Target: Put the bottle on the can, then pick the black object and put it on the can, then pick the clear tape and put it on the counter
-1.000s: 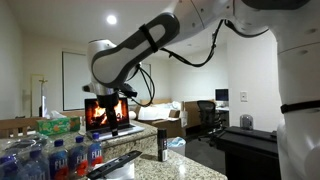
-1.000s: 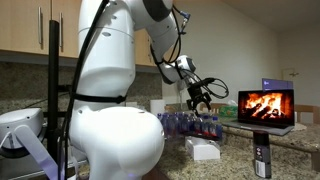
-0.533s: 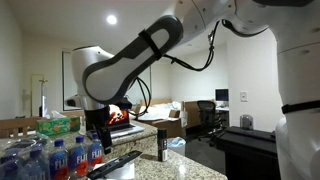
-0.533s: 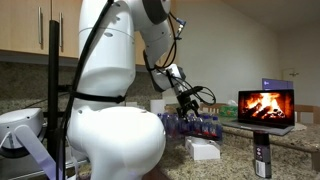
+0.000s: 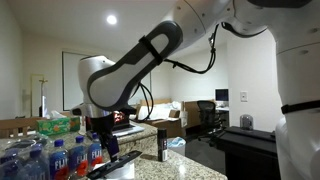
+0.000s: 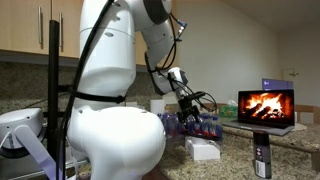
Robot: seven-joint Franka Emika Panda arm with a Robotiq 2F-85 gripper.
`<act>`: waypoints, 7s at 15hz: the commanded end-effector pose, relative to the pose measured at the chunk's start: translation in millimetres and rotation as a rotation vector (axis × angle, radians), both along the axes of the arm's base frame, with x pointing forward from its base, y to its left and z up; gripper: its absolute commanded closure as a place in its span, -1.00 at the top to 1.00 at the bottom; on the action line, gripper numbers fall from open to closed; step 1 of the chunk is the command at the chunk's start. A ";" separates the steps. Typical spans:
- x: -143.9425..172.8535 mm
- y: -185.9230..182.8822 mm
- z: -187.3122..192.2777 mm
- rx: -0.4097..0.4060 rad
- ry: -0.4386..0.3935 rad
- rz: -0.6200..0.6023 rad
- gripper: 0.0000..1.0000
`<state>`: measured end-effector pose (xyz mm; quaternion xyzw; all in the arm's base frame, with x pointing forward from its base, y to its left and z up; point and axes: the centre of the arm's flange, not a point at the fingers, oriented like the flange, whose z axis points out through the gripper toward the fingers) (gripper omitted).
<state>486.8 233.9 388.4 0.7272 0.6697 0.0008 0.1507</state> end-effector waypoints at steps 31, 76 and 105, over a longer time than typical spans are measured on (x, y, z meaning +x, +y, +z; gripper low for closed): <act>21.5 -17.2 -51.7 0.160 0.156 0.329 -0.65; -26.8 -173.8 95.6 0.088 -0.011 0.029 -0.65; 78.9 -287.0 94.1 0.238 0.276 -0.137 -0.65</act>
